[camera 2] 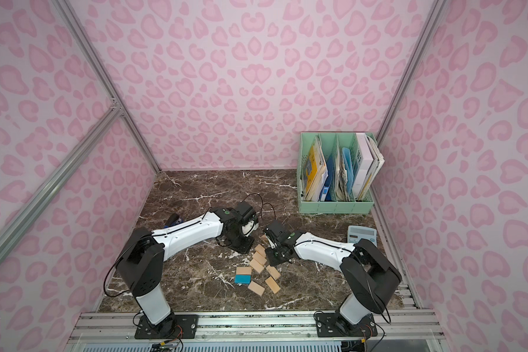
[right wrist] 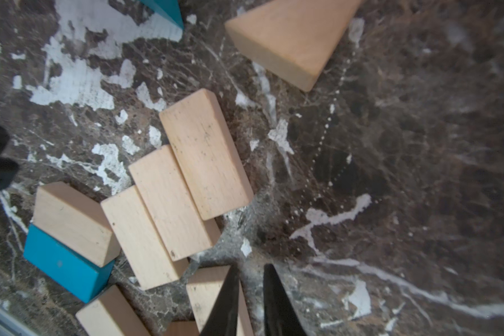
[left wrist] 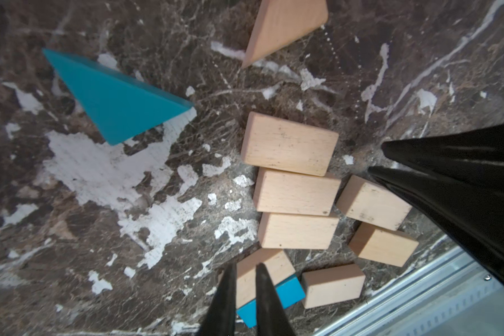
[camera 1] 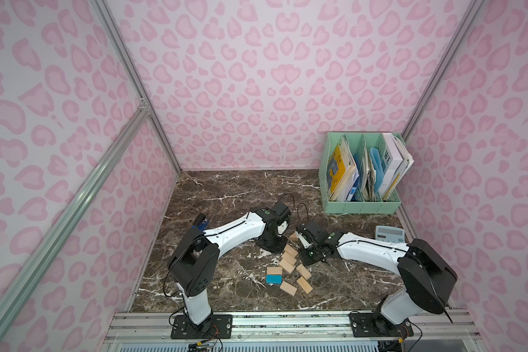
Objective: Assemble a carrot with building blocks
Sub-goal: Assemble the building block at the center of the board.
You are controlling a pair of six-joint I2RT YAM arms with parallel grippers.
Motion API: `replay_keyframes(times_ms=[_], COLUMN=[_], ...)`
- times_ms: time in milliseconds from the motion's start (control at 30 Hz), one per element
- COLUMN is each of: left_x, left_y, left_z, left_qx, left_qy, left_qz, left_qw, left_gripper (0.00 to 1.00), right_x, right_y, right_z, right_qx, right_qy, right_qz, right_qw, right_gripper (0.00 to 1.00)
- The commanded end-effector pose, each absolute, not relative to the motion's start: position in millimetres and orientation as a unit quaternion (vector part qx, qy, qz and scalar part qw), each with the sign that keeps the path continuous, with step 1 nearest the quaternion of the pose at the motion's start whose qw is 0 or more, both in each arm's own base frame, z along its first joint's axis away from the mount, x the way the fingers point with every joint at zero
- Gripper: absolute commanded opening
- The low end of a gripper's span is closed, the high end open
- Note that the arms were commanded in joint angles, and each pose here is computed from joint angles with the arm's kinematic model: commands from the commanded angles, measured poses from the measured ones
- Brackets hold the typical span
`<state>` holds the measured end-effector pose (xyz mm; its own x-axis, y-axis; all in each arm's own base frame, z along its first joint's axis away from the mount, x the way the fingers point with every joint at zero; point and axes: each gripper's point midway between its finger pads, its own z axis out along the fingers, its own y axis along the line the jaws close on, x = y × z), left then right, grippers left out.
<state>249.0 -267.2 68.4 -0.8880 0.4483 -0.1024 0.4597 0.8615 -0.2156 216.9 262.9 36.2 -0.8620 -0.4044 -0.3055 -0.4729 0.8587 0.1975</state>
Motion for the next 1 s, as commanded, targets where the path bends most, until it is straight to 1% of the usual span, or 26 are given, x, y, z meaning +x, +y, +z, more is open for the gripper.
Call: replay_keyframes(times_ms=[0, 100, 167, 200, 300, 400, 567, 800, 967], left_x=[251, 256, 259, 260, 265, 267, 274, 276, 275], left_y=[-274, -283, -288, -289, -287, -279, -263, -242, -231], left_z=[66, 64, 63, 63, 62, 63, 71, 90, 93], left_qx=[0.24, 0.231, 0.215, 0.204, 0.176, 0.165, 0.135, 0.117, 0.11], left_qy=[0.962, 0.961, 0.96, 0.96, 0.959, 0.961, 0.963, 0.964, 0.966], left_qz=[-0.128, -0.151, -0.178, -0.19, -0.22, -0.221, -0.228, -0.226, -0.221], left_qw=[0.013, 0.011, 0.009, 0.009, 0.01, 0.018, 0.039, 0.072, 0.075], left_gripper=[0.12, 0.1, 0.11, 0.12, 0.28, 0.33, 0.35, 0.35, 0.35], right_x=[218, 220, 221, 222, 223, 224, 223, 222, 227], right_y=[265, 277, 284, 287, 288, 286, 292, 288, 287], right_z=[36, 40, 44, 47, 53, 55, 52, 39, 36], right_qx=[-0.236, -0.235, -0.223, -0.215, -0.192, -0.184, -0.182, -0.167, -0.159], right_qy=[0.954, 0.948, 0.944, 0.941, 0.936, 0.934, 0.93, 0.934, 0.934], right_qz=[0.134, 0.169, 0.204, 0.225, 0.262, 0.27, 0.291, 0.293, 0.294], right_qw=[0.126, 0.132, 0.133, 0.135, 0.138, 0.143, 0.132, 0.122, 0.125], right_gripper=[0.18, 0.17, 0.22, 0.26, 0.35, 0.4, 0.39, 0.38, 0.36])
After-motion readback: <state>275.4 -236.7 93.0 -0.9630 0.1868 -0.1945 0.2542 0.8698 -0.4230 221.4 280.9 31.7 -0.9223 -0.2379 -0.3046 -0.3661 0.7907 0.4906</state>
